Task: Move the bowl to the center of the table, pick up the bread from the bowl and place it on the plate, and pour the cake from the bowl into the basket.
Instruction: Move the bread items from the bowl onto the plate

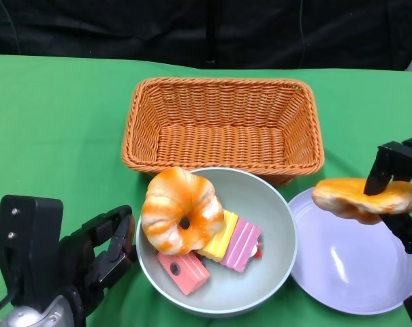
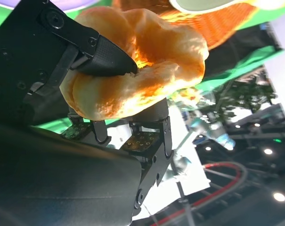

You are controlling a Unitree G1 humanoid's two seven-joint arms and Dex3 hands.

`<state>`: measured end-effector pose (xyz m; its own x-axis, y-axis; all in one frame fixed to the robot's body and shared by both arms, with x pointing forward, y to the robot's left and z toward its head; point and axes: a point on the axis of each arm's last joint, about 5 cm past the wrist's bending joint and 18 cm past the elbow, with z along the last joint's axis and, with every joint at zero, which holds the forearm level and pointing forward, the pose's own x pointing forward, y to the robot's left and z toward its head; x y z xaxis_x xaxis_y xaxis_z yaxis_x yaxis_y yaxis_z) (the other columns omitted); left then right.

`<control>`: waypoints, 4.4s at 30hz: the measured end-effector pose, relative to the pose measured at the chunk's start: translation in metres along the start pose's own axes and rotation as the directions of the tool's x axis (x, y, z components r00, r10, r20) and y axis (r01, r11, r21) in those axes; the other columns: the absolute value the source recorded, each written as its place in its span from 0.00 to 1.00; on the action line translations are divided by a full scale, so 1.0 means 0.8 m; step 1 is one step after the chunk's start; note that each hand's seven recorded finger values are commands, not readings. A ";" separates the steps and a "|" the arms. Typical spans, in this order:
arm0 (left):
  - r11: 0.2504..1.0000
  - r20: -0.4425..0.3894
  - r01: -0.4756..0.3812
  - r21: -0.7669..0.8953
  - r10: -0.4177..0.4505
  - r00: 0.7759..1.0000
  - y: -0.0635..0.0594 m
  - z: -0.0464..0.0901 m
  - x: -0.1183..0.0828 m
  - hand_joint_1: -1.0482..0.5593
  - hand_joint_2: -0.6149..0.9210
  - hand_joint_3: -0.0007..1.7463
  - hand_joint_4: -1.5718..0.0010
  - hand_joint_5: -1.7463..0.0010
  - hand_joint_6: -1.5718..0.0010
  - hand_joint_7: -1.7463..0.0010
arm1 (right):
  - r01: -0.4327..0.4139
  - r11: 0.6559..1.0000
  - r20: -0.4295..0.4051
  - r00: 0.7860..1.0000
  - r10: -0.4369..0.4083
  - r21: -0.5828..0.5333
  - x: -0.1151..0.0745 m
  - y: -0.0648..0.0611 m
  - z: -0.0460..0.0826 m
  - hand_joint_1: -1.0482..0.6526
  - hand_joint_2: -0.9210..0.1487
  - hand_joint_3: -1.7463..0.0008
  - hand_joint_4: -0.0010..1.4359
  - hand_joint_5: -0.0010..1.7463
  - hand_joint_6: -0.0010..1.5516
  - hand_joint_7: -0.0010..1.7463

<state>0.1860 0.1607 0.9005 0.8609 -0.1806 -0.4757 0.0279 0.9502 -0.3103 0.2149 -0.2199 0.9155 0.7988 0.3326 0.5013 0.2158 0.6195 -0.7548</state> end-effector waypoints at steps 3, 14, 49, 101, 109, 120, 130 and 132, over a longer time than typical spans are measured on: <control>1.000 0.001 0.000 0.000 0.000 1.000 0.000 0.000 0.000 0.23 1.00 0.38 1.00 0.58 0.80 1.00 | -0.029 0.999 -0.039 0.999 0.028 -0.037 -0.004 0.003 -0.006 0.52 0.65 0.10 0.67 1.00 0.48 0.98; 1.000 0.005 0.002 -0.001 -0.002 1.000 0.000 0.000 0.000 0.23 1.00 0.38 1.00 0.59 0.80 1.00 | -0.178 0.980 -0.166 0.973 0.161 -0.091 -0.001 0.022 -0.010 0.38 0.07 0.85 0.22 0.48 0.34 0.06; 1.000 0.011 0.008 0.006 -0.008 1.000 0.002 0.000 0.000 0.22 1.00 0.38 1.00 0.59 0.81 1.00 | -0.175 0.984 0.019 0.984 0.174 0.027 0.025 0.008 0.076 0.19 0.00 0.93 0.00 0.22 0.10 0.03; 0.991 0.031 -0.018 0.130 0.014 0.999 -0.010 0.001 -0.013 0.24 1.00 0.38 1.00 0.60 0.82 1.00 | -0.361 0.928 0.158 0.925 0.345 0.094 0.057 0.068 0.119 0.24 0.00 0.92 0.00 0.41 0.16 0.06; 0.991 0.047 -0.027 0.132 0.021 0.999 -0.010 -0.001 -0.010 0.25 1.00 0.39 1.00 0.59 0.82 1.00 | -0.382 0.919 0.165 0.917 0.364 0.094 0.071 0.088 0.126 0.24 0.00 0.91 0.00 0.42 0.16 0.06; 0.990 0.052 -0.039 0.132 0.032 0.998 -0.011 -0.003 -0.008 0.25 1.00 0.38 0.99 0.57 0.80 0.99 | -0.362 0.930 0.125 0.927 0.352 0.065 0.084 0.113 0.129 0.26 0.00 0.92 0.00 0.43 0.15 0.06; 0.992 0.058 -0.037 0.123 0.030 0.998 -0.013 -0.004 -0.008 0.26 1.00 0.40 1.00 0.59 0.80 0.99 | -0.395 0.918 0.139 0.912 0.387 0.039 0.088 0.130 0.135 0.31 0.00 0.96 0.03 0.50 0.20 0.09; 0.992 0.058 -0.035 0.119 0.028 0.998 -0.014 -0.004 -0.008 0.26 1.00 0.40 1.00 0.59 0.80 0.99 | -0.404 0.914 0.135 0.909 0.396 0.038 0.086 0.133 0.134 0.31 0.00 0.96 0.03 0.50 0.21 0.09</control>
<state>0.1788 0.1507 0.9041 0.8895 -0.1387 -0.4355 0.0581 0.9794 -0.1932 0.2325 -0.0545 0.9154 0.7354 0.6430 0.2140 -0.1462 0.4589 -0.8764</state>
